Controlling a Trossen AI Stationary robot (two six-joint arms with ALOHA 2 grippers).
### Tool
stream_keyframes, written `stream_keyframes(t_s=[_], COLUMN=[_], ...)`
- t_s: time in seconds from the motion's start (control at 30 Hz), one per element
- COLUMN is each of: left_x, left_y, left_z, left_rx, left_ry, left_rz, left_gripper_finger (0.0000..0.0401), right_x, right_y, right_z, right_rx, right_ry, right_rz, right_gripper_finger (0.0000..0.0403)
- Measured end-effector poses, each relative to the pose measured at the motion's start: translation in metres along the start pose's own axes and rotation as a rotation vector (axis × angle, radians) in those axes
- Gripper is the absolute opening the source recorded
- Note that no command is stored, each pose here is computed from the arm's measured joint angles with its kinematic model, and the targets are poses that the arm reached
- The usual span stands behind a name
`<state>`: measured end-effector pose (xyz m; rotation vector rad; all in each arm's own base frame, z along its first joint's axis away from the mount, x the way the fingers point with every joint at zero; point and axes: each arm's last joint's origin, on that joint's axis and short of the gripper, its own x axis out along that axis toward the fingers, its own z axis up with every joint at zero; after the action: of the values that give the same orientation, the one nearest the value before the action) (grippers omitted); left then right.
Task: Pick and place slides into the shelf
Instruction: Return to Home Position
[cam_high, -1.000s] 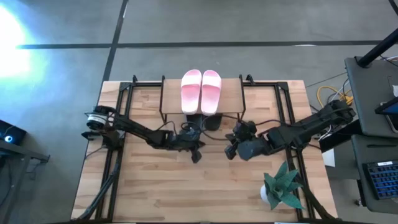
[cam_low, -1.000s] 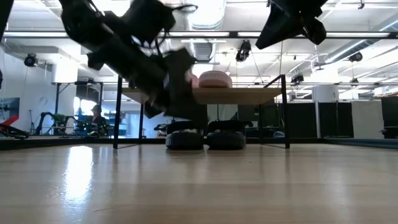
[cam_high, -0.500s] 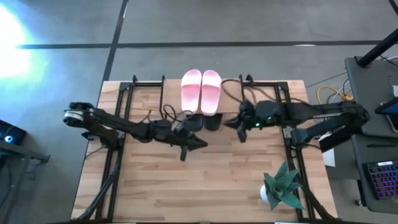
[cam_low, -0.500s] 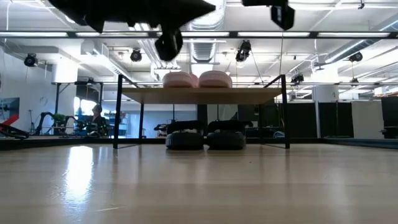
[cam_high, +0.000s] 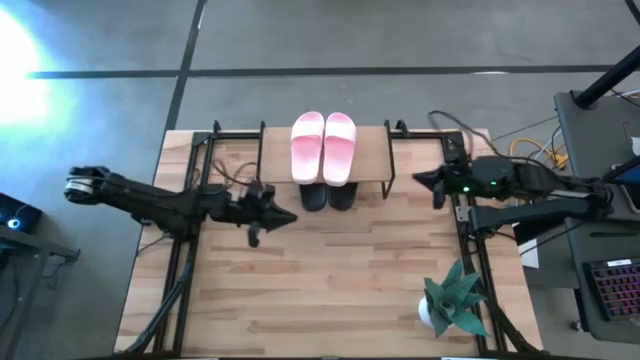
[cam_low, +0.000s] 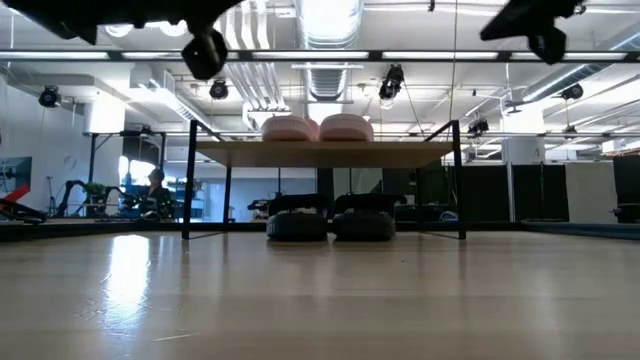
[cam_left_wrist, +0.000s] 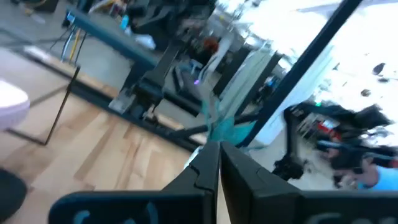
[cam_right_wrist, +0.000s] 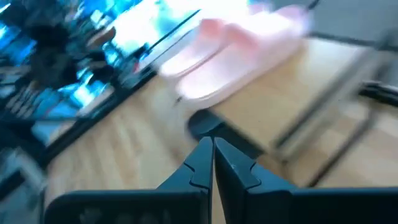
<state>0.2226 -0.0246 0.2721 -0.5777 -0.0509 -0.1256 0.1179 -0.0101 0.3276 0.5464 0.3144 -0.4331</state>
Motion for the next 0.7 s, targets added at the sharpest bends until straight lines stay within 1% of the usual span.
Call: stream_keyframes(t_s=[0.03,0.1,0.27,0.33,0.4,0.47,0.53,0.6,0.7], left_x=[-0.006,-0.017,-0.034,-0.038,-0.04,-0.042,-0.044,-0.047,-0.054], left_y=[-0.001,-0.003,-0.012,-0.014,-0.015,-0.014,-0.013,-0.008,-0.001], left_z=[0.002,0.004,0.015,0.019,0.02,0.02,0.017,0.01,0.0], left_rx=[0.001,0.0,-0.022,-0.006,0.027,0.053,0.074,0.077,0.05], left_ry=[-0.018,-0.04,-0.113,-0.133,-0.144,-0.144,-0.142,-0.128,-0.114], left_rz=[-0.012,-0.03,-0.085,-0.095,-0.098,-0.097,-0.095,-0.086,-0.078], left_gripper_finger=[0.0,0.0,0.0,0.0,0.0,0.0,0.0,0.0,0.0], right_x=[-0.005,-0.018,-0.046,-0.053,-0.059,-0.064,-0.068,-0.071,-0.075], right_y=[-0.005,-0.012,-0.023,-0.025,-0.027,-0.029,-0.033,-0.036,-0.042], right_z=[-0.002,-0.005,-0.005,-0.005,-0.006,-0.008,-0.01,-0.014,-0.022], right_rx=[0.019,0.046,0.116,0.086,0.017,-0.021,-0.019,-0.016,-0.007], right_ry=[-0.023,-0.065,-0.155,-0.187,-0.192,-0.198,-0.207,-0.211,-0.218], right_rz=[-0.02,-0.01,0.076,0.094,0.129,0.157,0.165,0.2,0.241], right_gripper_finger=[0.0009,0.0009,0.0009,0.0009,0.0009,0.0009,0.0009,0.0009,0.0009])
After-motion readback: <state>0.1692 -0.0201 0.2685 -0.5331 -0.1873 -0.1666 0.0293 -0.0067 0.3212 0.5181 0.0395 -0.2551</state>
